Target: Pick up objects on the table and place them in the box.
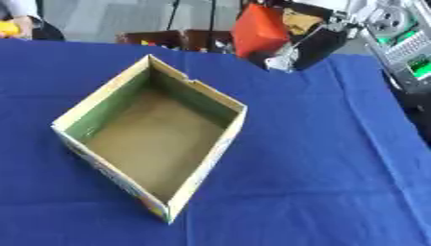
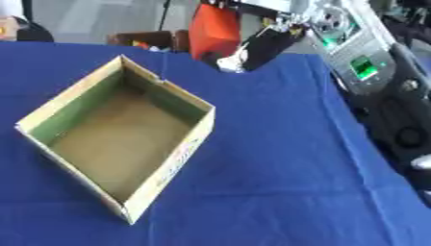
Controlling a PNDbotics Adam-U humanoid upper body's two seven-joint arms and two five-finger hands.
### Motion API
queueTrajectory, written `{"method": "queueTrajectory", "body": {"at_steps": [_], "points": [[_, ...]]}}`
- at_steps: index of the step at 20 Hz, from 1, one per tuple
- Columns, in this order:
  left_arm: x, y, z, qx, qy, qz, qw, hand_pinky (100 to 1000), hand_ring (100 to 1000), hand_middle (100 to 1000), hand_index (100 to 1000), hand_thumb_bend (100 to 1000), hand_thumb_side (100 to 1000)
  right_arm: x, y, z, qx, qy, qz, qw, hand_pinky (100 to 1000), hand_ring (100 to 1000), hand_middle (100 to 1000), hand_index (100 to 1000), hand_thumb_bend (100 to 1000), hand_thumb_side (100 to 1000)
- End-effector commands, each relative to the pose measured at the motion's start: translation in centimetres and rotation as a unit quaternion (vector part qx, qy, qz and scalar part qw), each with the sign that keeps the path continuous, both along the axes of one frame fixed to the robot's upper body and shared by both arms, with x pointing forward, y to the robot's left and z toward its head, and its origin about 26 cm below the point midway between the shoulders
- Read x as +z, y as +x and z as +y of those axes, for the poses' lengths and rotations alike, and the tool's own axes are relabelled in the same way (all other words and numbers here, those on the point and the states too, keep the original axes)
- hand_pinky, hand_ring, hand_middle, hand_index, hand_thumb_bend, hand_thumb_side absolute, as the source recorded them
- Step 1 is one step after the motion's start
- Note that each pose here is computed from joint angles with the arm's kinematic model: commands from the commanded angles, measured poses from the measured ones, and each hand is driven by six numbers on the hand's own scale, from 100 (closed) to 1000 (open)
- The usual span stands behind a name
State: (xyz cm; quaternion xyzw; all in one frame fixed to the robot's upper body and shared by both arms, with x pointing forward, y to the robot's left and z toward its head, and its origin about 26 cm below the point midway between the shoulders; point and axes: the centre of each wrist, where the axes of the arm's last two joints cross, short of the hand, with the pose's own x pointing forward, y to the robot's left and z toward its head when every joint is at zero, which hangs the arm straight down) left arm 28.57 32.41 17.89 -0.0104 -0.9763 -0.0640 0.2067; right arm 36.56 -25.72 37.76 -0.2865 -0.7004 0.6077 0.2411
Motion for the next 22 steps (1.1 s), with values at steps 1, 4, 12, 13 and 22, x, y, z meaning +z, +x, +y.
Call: {"method": "queueTrajectory", "body": {"at_steps": [1,4,12,13,22], "points": [[1.2,-0.1,0.0,-0.007,0.015,-0.016,1.0,541,714,815,893,100,930,1.0,0.3,0.8,-0.004,0.007,-0.016,1.0,532,505,441,554,100,315],[1.3,0.0,-0.1,-0.011,0.015,-0.021,1.0,541,714,815,893,100,930,0.8,1.2,2.0,-0.005,0.01,-0.018,1.0,533,504,438,552,100,312],[1.6,0.2,-0.4,-0.02,0.013,-0.029,0.999,540,714,815,893,100,930,-0.5,3.3,4.3,-0.022,0.018,-0.018,0.999,537,501,431,548,100,298],[1.6,0.2,-0.5,-0.02,0.013,-0.03,0.999,541,714,815,893,100,930,-0.7,3.5,4.6,-0.025,0.018,-0.016,0.999,537,501,430,547,100,297],[2.1,0.5,-0.9,-0.031,0.005,-0.041,0.999,540,710,813,883,100,929,-3.7,5.6,6.9,-0.032,0.001,0.015,0.999,538,499,426,544,100,272]]}}
